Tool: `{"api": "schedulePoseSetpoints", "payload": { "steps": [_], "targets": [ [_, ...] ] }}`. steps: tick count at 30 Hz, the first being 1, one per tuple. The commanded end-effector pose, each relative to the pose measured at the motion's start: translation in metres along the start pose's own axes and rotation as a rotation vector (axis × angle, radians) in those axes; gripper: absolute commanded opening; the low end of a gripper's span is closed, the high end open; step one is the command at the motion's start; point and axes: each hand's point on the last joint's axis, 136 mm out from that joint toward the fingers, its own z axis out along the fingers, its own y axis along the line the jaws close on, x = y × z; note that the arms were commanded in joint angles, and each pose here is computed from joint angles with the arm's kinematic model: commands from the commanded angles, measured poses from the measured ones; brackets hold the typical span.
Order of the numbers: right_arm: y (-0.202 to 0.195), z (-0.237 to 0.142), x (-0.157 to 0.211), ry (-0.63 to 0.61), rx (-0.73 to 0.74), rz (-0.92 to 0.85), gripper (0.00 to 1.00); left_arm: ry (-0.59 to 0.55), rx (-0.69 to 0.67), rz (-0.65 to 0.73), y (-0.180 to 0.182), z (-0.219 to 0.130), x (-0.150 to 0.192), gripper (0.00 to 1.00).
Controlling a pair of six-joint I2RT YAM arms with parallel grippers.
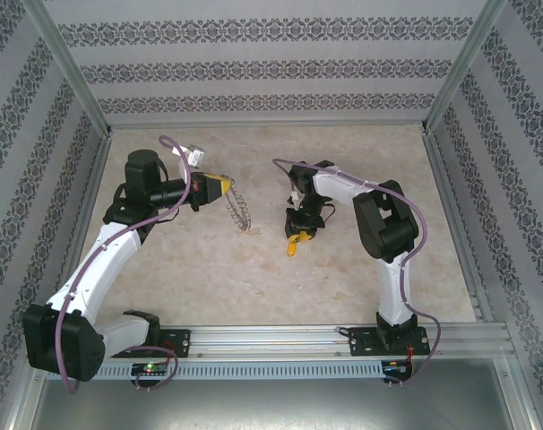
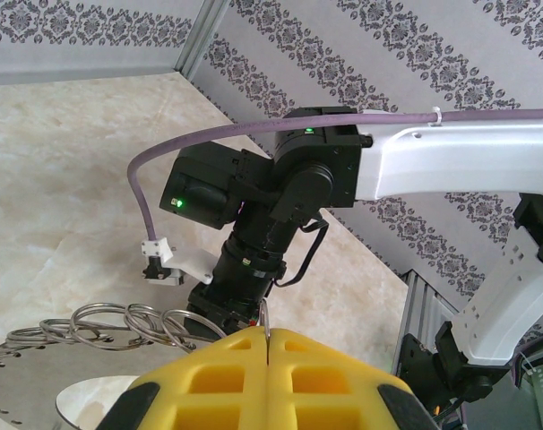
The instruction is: Put the keys on the keyring
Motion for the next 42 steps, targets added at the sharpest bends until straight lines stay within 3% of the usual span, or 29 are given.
{"api": "schedulePoseSetpoints", "payload": {
  "steps": [1, 29, 42],
  "targets": [
    [0.005, -0.006, 0.010, 0.005, -0.011, 0.008, 0.30, -0.005, 0.030, 0.043, -0.008, 0.001, 0.000, 0.00],
    [-0.002, 0.008, 0.007, 0.018, -0.039, 0.065, 0.19, 0.011, 0.026, 0.054, -0.005, 0.003, 0.004, 0.00],
    [-0.003, 0.006, -0.003, -0.009, -0.055, 0.083, 0.23, 0.004, 0.027, 0.056, -0.007, 0.001, 0.003, 0.00]
  ]
}}
